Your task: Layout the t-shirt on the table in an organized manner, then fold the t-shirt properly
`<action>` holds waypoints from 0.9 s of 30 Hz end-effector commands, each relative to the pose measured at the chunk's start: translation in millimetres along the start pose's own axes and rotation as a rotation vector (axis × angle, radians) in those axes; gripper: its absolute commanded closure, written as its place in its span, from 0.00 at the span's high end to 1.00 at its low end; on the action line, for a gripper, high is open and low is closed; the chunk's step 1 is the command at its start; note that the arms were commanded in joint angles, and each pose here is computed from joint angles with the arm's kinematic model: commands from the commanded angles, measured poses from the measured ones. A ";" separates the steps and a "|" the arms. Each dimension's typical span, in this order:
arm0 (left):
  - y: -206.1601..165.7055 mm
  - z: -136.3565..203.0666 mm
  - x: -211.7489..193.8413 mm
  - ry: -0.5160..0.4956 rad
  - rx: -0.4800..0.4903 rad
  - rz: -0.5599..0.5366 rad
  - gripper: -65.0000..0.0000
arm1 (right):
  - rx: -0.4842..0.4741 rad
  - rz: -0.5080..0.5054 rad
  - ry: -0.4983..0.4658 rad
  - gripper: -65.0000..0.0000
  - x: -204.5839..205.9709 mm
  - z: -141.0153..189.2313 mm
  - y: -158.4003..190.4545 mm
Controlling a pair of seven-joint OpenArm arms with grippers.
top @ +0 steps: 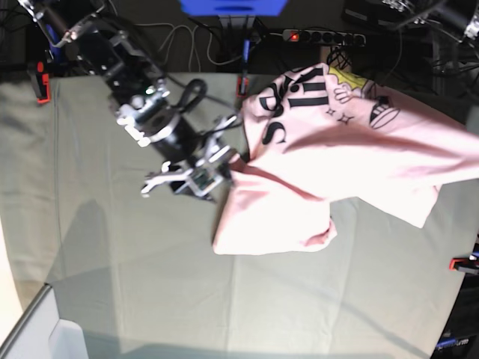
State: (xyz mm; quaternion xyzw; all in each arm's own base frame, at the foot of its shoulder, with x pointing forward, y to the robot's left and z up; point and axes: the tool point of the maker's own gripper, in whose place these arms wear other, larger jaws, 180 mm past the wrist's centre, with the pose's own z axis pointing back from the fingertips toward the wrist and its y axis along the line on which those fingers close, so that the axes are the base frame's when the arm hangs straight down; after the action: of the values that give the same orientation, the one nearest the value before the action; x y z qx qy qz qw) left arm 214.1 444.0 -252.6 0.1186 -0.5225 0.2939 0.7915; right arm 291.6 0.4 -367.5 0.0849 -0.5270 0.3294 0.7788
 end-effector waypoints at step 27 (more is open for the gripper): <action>5.8 5.6 7.0 -0.027 0.007 -0.030 0.00 | 0.027 -0.004 0.191 0.40 -63.3 -60.7 17.2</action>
State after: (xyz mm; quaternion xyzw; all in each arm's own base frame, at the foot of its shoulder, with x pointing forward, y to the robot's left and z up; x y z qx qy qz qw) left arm 203.0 442.4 -263.3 0.1226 -0.5054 0.2911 0.8030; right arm 300.6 14.1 -466.0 0.0659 -0.4231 0.3436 0.8358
